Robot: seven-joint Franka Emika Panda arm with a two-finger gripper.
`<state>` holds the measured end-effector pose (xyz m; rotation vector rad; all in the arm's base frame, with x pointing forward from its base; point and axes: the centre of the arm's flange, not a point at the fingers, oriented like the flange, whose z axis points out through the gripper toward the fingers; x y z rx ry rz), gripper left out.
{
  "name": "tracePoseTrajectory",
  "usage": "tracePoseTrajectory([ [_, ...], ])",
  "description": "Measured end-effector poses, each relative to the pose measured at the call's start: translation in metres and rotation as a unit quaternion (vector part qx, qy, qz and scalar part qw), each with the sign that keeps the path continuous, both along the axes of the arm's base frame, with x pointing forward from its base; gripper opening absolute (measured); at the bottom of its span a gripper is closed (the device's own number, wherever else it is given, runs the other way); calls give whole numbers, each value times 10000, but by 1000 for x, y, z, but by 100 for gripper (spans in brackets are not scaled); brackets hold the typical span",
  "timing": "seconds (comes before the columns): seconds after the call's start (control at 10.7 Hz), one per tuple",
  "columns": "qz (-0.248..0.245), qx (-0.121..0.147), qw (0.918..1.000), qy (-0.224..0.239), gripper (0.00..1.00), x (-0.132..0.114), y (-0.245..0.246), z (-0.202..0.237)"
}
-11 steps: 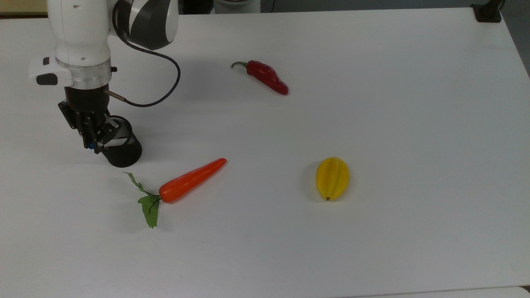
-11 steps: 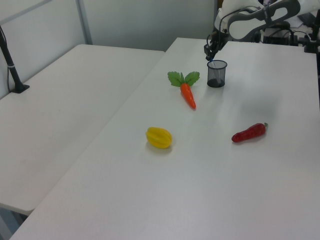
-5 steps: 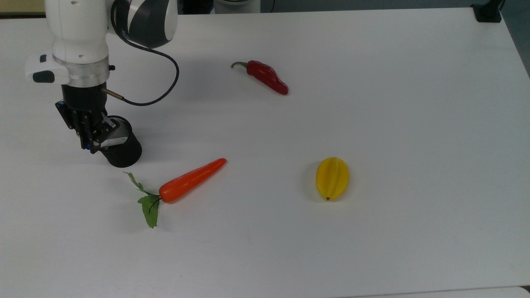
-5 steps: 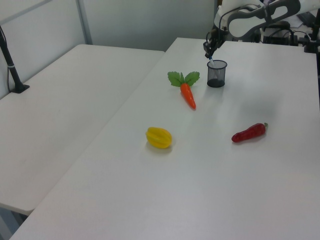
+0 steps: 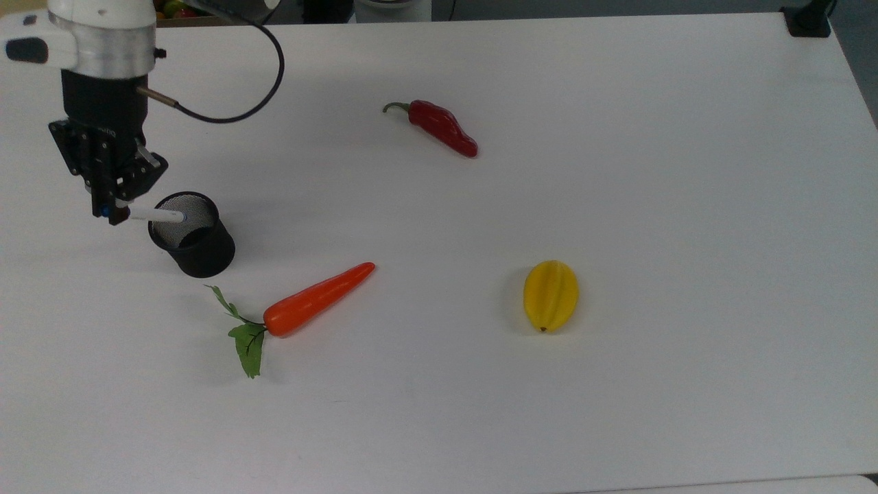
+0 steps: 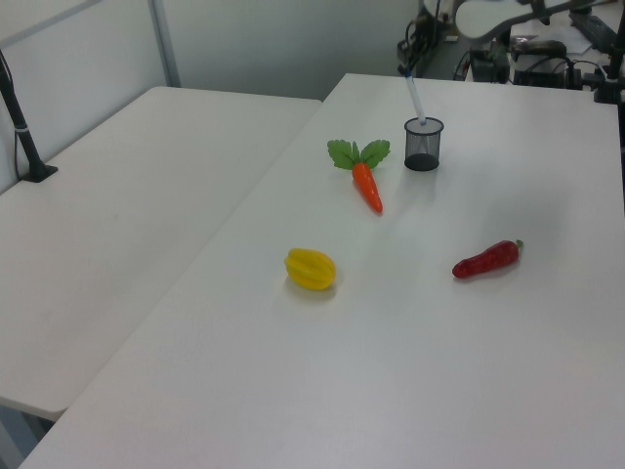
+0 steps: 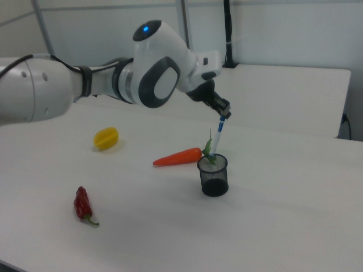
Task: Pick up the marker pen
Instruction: 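Lift the marker straight up out of the pen cup, then carry the held marker away from the cup toward the red pepper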
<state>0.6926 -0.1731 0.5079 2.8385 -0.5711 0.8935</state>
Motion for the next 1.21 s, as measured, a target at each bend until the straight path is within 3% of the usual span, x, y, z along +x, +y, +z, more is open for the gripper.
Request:
tracePoseTrajectory([
  [0.28, 64, -40, 9997, -245, 19, -12, 12, 45],
  [0.65, 512, 142, 9956, 771, 19, -15, 89, 31],
  [0.93, 1033, 164, 9787, 1766, 19, -24, 163, 3],
  [1.21, 1679, 34, 9549, 2449, 19, -37, 230, -29],
])
